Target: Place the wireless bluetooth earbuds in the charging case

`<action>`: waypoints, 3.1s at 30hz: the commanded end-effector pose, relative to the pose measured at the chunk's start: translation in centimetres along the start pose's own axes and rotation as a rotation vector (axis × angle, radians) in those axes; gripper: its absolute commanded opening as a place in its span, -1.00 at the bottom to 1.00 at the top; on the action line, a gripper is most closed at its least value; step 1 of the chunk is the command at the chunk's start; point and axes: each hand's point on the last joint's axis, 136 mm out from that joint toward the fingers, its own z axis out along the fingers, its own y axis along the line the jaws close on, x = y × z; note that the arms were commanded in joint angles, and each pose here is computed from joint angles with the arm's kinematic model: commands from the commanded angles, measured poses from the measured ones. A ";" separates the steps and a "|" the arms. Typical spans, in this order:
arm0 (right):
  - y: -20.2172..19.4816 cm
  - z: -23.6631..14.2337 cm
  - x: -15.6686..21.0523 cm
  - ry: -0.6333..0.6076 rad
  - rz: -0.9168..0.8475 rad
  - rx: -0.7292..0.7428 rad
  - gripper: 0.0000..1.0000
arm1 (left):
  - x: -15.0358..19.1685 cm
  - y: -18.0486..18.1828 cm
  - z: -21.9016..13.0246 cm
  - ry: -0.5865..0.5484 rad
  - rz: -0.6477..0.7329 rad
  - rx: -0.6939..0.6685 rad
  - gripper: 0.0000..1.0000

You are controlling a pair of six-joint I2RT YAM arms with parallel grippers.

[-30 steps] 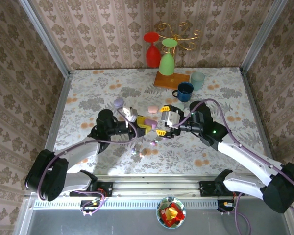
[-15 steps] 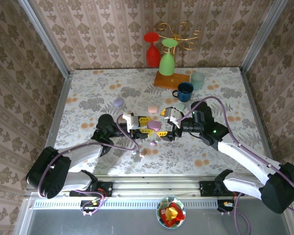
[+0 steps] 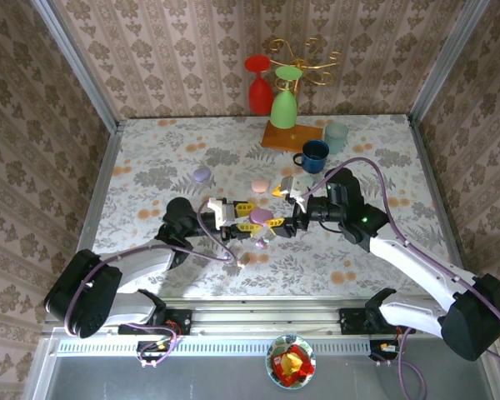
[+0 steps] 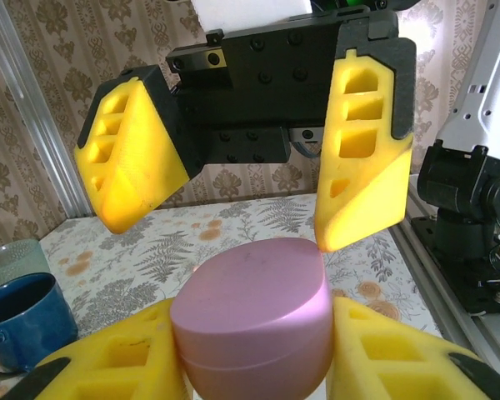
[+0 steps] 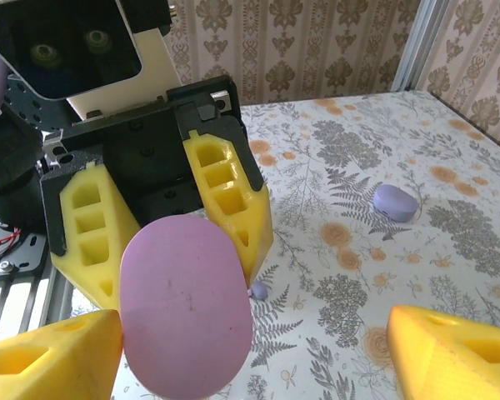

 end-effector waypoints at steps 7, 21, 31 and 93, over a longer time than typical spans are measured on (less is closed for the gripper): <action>2.1 0.2 -1.5 -0.022 -0.026 -0.166 0.66 | -0.6 -0.8 -0.2 -0.052 0.018 0.057 -0.60; 2.4 1.1 0.0 0.049 0.003 -0.237 0.15 | -1.7 -1.3 -0.7 -0.091 0.037 0.091 -0.60; 2.8 1.4 0.1 0.053 0.018 -0.281 -0.20 | -1.7 -1.4 -0.7 -0.091 0.032 0.097 -0.59; -2.5 0.8 -2.1 -0.047 0.011 0.042 0.29 | -1.1 0.3 -0.3 -0.063 -0.178 0.049 -0.72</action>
